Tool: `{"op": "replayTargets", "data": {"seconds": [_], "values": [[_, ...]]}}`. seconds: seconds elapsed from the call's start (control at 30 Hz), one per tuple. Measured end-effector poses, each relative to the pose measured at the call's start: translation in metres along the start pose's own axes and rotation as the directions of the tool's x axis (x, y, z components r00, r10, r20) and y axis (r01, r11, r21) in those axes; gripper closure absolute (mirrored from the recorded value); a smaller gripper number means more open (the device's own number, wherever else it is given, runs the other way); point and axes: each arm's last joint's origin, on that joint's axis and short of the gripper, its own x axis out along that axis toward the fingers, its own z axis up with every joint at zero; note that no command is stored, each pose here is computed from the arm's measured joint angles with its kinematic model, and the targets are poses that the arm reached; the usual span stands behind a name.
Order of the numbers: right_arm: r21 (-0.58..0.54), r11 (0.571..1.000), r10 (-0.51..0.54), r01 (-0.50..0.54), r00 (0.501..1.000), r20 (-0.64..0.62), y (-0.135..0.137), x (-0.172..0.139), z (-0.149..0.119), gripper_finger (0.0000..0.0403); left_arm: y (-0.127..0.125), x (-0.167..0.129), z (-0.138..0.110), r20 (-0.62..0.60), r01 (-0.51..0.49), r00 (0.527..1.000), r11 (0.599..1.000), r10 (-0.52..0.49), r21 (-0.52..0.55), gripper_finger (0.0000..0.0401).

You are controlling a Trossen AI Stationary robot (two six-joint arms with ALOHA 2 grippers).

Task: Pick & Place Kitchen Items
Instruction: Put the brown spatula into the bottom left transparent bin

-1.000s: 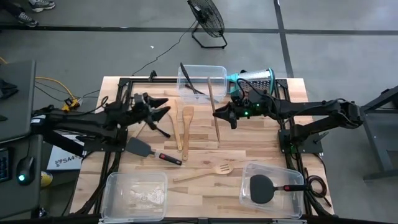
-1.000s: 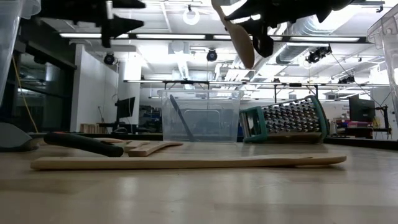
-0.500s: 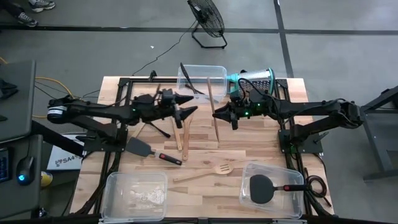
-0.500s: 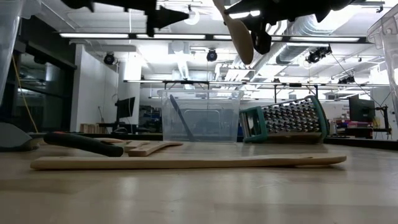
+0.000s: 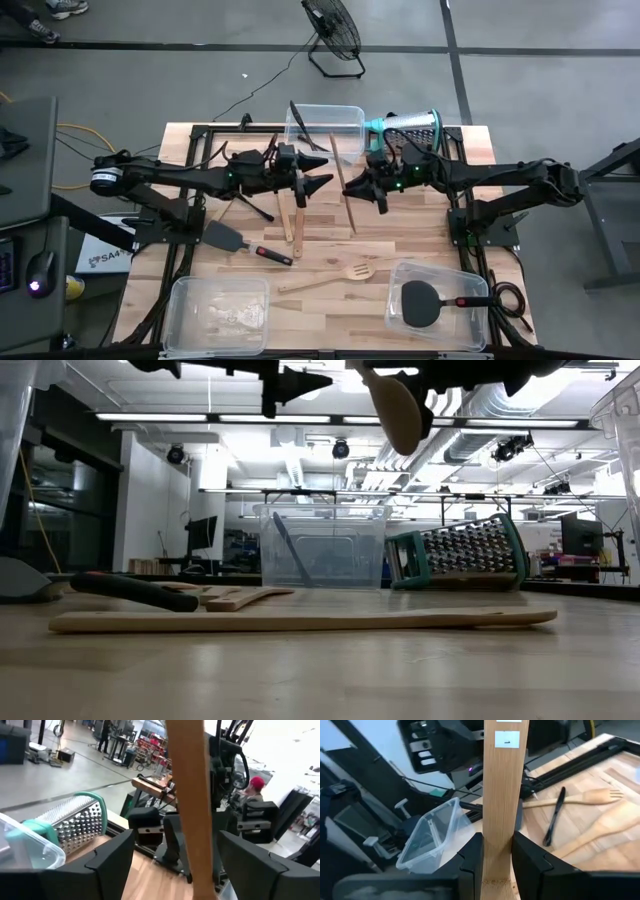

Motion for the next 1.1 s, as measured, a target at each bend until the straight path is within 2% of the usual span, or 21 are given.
{"op": "replayTargets", "data": {"seconds": [0.47,1.1], "values": [[-0.056,0.998,0.024,-0.024,1.0,0.013,0.002,0.0,0.002,0.033,-0.004,0.0,0.008,0.065,0.05,0.997,0.995,-0.045,-0.084,0.012],[-0.08,0.997,0.024,-0.021,0.999,0.038,-0.006,0.015,-0.002,0.033,-0.006,0.0,0.01,0.086,0.082,0.994,0.993,-0.074,-0.086,0.012]]}}
